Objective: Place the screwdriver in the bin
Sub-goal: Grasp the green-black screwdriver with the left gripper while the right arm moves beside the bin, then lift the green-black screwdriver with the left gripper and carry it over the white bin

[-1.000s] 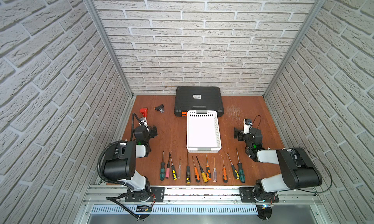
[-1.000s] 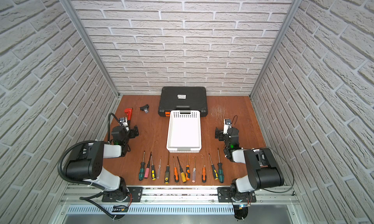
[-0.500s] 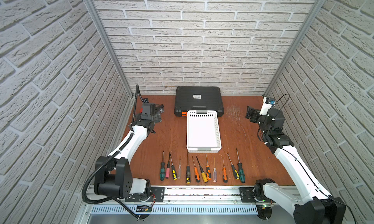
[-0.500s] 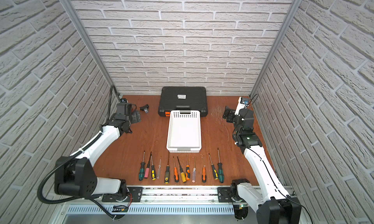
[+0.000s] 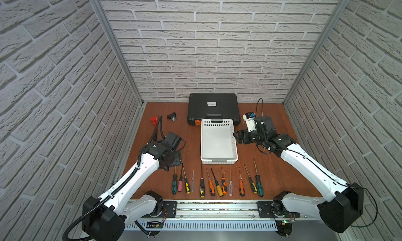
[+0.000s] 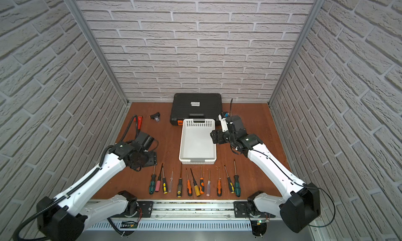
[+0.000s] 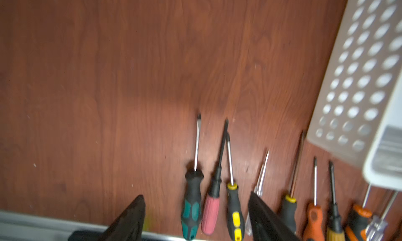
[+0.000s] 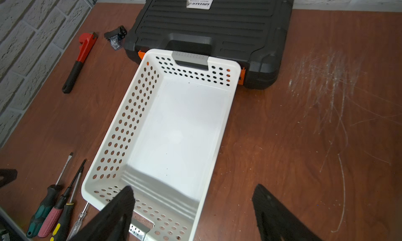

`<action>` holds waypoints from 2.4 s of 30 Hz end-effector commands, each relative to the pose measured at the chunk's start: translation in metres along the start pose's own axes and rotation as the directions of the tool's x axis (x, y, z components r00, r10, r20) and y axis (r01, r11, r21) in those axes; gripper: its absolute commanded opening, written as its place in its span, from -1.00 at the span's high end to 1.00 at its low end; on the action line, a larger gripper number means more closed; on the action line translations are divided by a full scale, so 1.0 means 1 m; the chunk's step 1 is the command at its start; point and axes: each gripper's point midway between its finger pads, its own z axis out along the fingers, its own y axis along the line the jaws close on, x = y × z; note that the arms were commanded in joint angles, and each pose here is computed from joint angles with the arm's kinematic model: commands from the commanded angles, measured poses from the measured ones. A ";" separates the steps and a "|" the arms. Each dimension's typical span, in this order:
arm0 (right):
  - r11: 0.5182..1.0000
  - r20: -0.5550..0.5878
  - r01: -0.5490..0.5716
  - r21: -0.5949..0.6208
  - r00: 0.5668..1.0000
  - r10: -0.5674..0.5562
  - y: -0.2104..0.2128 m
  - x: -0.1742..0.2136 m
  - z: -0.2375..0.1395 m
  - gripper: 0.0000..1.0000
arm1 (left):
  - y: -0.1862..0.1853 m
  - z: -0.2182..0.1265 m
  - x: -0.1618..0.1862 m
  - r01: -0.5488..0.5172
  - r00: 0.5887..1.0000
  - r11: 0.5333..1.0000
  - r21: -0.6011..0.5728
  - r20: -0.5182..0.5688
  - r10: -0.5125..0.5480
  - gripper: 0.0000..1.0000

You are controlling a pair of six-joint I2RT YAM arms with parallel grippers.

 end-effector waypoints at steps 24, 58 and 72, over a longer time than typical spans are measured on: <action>0.994 -0.082 -0.025 -0.103 0.997 0.017 0.036 0.005 0.035 -0.46 | 0.007 0.074 0.061 0.107 0.977 0.991 -0.083 -0.176 -0.120 -0.01; 0.993 -0.043 -0.019 -0.112 0.999 0.015 0.048 -0.005 0.032 -0.40 | -0.029 -0.017 -0.038 0.083 0.994 0.990 0.117 0.061 -0.090 0.88; 0.999 -0.015 -0.020 -0.038 1.000 0.019 0.026 0.014 0.002 -0.35 | -0.210 -0.041 -0.096 -0.170 0.984 0.885 0.434 0.022 0.178 0.89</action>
